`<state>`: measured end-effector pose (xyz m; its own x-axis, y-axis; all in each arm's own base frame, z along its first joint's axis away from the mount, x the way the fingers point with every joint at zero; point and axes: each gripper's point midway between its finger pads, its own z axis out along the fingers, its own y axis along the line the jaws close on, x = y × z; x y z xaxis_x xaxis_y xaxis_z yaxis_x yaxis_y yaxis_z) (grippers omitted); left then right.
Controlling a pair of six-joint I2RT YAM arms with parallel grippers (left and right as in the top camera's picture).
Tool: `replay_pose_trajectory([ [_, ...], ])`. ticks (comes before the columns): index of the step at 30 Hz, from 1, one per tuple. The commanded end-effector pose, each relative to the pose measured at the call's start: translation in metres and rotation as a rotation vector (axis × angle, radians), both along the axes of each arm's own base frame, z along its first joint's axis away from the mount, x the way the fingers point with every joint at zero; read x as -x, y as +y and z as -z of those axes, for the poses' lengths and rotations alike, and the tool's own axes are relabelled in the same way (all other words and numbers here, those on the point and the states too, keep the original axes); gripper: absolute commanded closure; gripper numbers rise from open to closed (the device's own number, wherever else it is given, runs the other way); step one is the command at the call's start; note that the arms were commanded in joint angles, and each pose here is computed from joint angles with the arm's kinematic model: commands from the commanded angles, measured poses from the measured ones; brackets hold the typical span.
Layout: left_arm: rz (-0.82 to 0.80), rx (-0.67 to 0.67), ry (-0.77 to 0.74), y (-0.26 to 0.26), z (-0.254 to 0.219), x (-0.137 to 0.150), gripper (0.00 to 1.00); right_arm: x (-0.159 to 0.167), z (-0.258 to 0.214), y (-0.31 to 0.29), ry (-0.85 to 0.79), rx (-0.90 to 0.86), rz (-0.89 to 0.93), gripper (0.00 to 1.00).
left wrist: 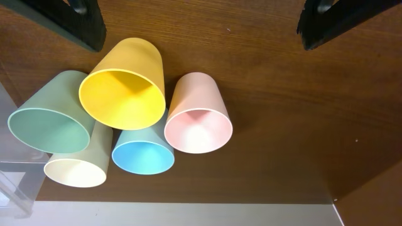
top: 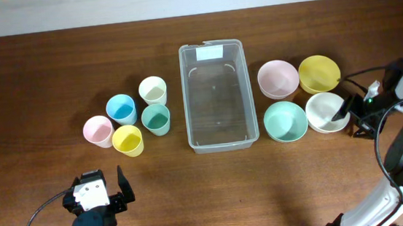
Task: Pack container
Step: 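Reach the right gripper to the white bowl and grasp its rim, then carry the white bowl into the clear container and release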
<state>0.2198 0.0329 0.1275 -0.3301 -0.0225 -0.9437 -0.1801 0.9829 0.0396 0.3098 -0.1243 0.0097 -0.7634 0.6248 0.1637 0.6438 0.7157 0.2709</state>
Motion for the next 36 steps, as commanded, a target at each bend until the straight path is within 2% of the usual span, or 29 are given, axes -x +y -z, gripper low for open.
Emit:
replay_pose_trajectory([
  [1,0.018,-0.016,0.006,-0.002,0.003,-0.001,0.00,0.003,0.009,0.018,-0.040,-0.101,0.001,0.36],
  [6,0.018,-0.016,0.006,-0.002,0.003,-0.001,0.00,0.002,0.014,0.024,-0.064,-0.125,0.011,0.64],
  [8,0.018,-0.016,0.006,-0.002,0.003,-0.001,0.00,0.001,0.007,0.022,-0.081,-0.113,0.010,0.70],
  [12,0.018,-0.016,0.006,-0.002,0.003,-0.001,0.00,-0.002,-0.022,0.021,-0.137,-0.080,0.005,0.85],
  [14,0.018,-0.016,0.006,-0.002,0.003,-0.001,0.00,-0.003,-0.043,0.021,-0.180,-0.054,0.001,0.96],
  [21,0.018,-0.016,0.006,-0.002,0.003,-0.001,0.00,-0.006,-0.117,0.027,-0.370,0.069,-0.038,0.97],
  [23,0.018,-0.016,0.006,-0.002,0.003,-0.001,0.00,-0.003,-0.128,0.030,-0.383,0.075,-0.014,0.96],
  [28,0.018,-0.016,0.006,-0.002,0.003,-0.001,0.00,-0.009,-0.155,0.055,-0.464,0.069,-0.081,0.96],
  [36,0.018,-0.016,0.006,-0.002,0.003,-0.001,0.00,-0.056,-0.233,0.157,-0.671,0.073,-0.416,0.96],
])
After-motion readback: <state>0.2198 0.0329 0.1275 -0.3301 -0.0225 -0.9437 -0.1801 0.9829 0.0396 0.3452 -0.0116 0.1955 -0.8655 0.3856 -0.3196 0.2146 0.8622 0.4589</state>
